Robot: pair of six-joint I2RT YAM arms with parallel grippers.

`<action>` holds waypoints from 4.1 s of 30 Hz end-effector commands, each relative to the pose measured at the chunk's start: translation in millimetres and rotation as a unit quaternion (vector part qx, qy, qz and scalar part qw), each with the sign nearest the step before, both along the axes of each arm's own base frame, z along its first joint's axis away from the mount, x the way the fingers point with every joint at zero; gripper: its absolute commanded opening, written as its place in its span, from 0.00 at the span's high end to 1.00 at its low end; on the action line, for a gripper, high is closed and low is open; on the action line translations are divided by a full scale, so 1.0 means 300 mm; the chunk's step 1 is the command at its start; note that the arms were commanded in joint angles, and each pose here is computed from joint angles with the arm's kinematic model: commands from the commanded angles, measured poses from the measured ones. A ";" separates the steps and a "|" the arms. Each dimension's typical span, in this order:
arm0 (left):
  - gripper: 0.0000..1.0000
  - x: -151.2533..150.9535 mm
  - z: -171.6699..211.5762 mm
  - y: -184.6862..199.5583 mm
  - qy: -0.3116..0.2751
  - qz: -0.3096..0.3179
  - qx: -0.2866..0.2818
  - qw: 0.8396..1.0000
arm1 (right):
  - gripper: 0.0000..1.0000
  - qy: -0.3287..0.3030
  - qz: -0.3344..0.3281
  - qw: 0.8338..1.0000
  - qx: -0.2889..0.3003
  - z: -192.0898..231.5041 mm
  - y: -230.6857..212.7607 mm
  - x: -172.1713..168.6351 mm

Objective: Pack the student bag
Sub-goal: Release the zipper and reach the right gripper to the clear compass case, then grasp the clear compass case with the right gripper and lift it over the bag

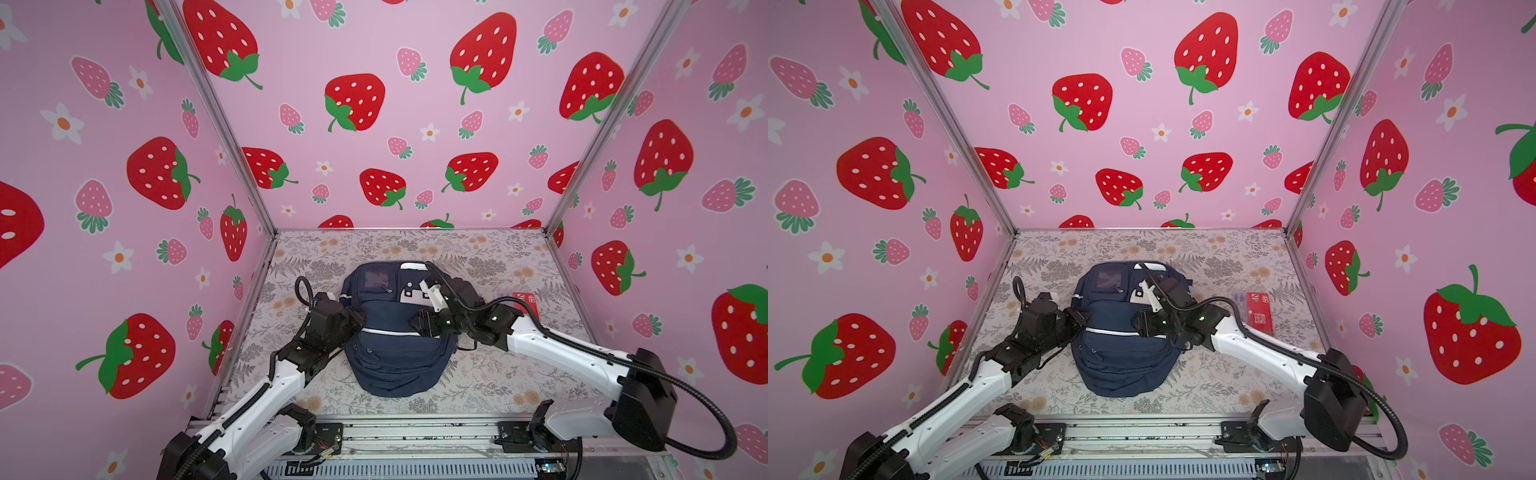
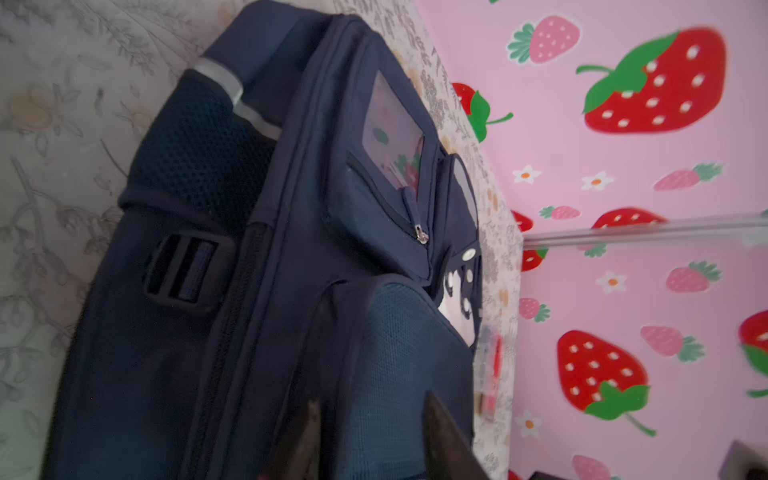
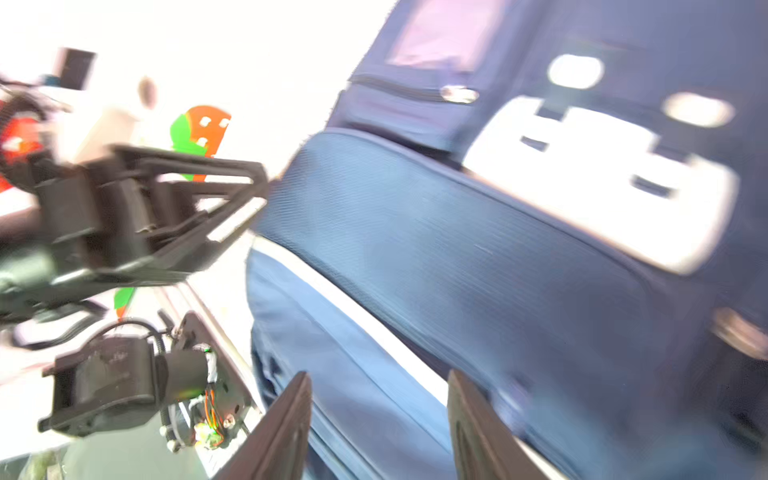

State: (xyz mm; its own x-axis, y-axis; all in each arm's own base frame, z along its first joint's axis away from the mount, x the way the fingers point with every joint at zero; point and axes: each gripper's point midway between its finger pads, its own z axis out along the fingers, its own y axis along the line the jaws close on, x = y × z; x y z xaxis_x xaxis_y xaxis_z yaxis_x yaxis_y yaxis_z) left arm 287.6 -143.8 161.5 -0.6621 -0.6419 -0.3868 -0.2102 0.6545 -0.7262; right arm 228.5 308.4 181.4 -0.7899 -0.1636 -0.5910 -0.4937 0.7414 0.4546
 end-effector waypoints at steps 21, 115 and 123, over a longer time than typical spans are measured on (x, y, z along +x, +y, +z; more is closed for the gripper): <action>0.47 -0.091 0.144 -0.145 -0.095 -0.338 0.187 0.917 | 0.32 0.091 -0.325 0.925 -0.176 -0.527 -0.869 0.490; 0.85 -0.052 0.224 -0.274 -0.080 -0.367 -0.171 0.911 | 0.73 -0.232 0.174 0.956 -0.040 0.164 0.254 -0.147; 0.91 -0.015 0.218 -0.248 -0.077 -0.345 -0.182 0.918 | 0.41 -0.253 0.127 0.958 -0.041 0.200 0.215 -0.108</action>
